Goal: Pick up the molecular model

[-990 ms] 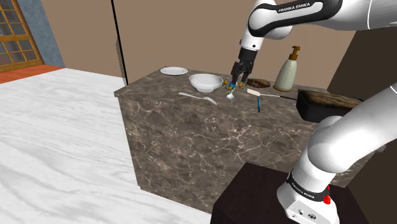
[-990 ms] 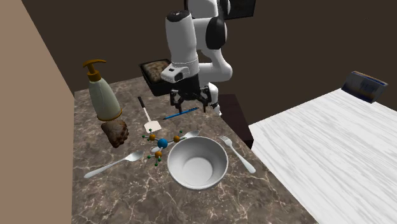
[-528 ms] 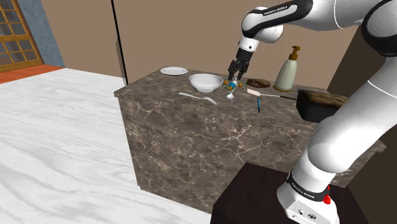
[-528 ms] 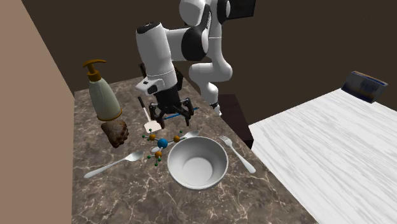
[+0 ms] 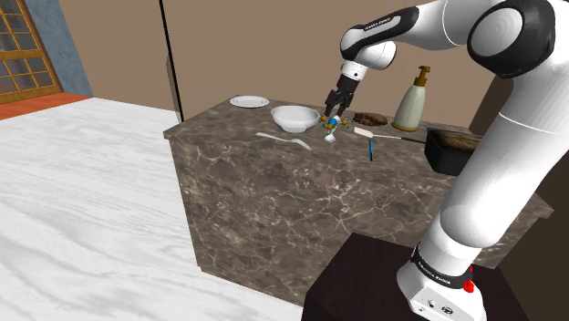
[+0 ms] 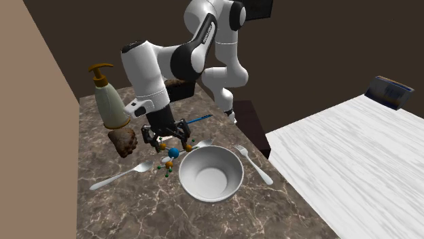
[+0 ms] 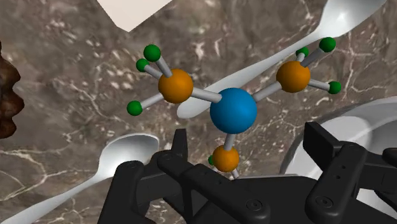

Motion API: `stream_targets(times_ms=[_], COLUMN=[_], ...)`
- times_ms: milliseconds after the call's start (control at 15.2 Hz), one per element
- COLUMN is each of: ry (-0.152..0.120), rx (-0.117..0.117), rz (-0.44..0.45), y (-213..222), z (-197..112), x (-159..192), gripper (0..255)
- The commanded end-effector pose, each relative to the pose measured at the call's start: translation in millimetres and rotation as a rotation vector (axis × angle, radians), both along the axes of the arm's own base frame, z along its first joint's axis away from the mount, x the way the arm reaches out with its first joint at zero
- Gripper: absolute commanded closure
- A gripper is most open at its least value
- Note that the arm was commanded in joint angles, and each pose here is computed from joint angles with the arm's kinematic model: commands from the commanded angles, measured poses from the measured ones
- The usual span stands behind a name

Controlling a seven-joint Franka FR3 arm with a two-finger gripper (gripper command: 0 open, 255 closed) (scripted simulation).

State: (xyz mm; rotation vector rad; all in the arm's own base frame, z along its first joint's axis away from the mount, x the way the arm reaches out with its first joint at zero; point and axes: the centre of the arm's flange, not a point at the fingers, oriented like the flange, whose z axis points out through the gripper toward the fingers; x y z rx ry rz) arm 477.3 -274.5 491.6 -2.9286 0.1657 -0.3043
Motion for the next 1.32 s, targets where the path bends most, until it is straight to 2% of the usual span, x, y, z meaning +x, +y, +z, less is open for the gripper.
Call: stream_targets(times_ms=[0, 330, 396, 990, 1254], ry=[-0.001, -0.001, -0.001, -0.001, -0.001], rx=[0.0, 0.0, 0.0, 0.0, 0.0], rz=[0.0, 0.0, 0.0, 0.0, 0.0], y=[-0.6, -0.6, -0.8, -0.6, -0.6], z=[-12.1, -25.6, -25.1, -25.6, -4.5], x=[0.5, 0.5, 0.4, 0.5, 0.5], gripper=[0, 0, 255, 255, 255])
